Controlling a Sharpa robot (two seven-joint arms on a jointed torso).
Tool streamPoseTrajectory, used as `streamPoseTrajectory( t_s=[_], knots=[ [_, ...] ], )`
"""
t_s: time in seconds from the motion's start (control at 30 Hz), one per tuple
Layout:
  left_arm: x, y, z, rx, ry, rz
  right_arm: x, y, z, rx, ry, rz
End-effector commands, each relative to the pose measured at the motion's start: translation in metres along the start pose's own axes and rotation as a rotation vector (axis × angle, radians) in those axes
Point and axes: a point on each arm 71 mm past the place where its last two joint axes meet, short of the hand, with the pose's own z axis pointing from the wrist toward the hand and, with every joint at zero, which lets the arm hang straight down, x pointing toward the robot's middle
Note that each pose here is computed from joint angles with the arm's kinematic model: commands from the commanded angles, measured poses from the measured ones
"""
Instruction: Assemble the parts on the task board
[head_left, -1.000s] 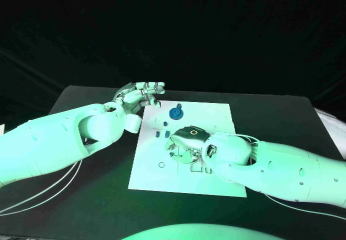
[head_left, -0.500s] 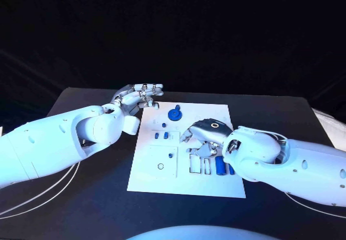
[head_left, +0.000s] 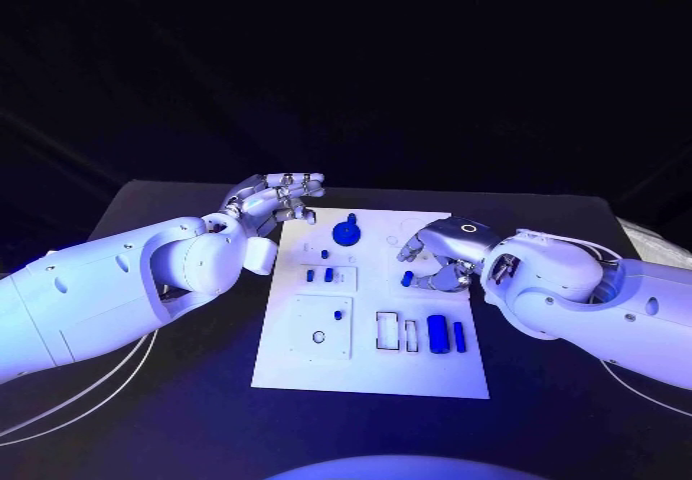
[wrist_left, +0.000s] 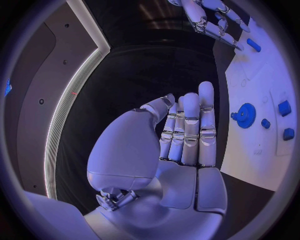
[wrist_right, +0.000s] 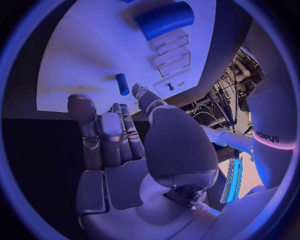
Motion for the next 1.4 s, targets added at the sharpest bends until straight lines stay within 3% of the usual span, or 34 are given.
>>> streamPoseTrajectory(
  t_s=[0.03,0.83,1.4],
  knots=[
    [0.0026,0.0002,0.0003,0.004,0.025,-0.003,0.002,-0.002,0.001,0.003,0.021,-0.036],
    [0.003,0.0011,0.0006,0.001,0.027,-0.004,0.015,0.002,0.012,-0.027,0.089,-0.032],
    [0.0035,0.0015,0.001,-0.002,0.032,-0.005,0.019,0.003,0.019,-0.028,0.085,-0.031]
  ],
)
